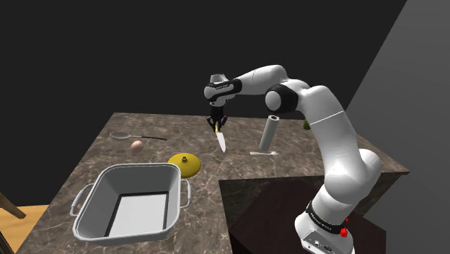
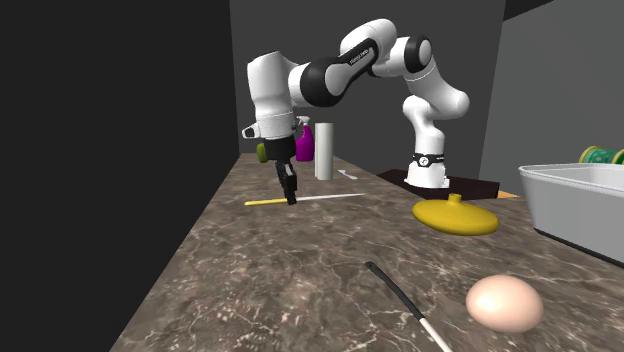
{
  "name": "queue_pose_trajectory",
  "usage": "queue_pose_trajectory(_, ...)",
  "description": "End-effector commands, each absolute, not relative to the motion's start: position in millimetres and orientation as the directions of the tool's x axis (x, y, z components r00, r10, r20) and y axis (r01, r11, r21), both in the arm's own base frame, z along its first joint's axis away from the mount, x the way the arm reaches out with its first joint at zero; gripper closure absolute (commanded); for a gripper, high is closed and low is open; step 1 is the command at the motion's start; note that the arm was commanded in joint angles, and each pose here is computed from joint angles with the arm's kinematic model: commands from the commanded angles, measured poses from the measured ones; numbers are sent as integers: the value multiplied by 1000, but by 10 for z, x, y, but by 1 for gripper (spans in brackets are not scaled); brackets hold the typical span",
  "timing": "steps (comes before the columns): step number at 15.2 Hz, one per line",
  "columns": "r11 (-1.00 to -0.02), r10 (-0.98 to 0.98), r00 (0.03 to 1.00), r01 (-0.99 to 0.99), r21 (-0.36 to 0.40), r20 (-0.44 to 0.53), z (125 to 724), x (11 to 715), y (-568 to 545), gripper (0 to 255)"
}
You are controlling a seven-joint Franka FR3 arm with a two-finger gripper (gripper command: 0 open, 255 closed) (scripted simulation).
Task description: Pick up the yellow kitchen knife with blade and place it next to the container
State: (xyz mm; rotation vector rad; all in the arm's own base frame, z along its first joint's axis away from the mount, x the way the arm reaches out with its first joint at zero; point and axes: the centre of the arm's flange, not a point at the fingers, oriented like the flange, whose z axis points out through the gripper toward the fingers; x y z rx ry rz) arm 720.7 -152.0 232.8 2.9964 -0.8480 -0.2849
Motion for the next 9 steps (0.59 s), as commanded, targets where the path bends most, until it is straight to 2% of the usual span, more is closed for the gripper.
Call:
queue_pose_trajectory(1, -853, -521, 836, -518, 63, -171, 2415, 7207, -1520, 255)
queue_pose_trajectory(9, -853, -521, 836, -518, 63, -171, 2838, 7207, -1521, 255)
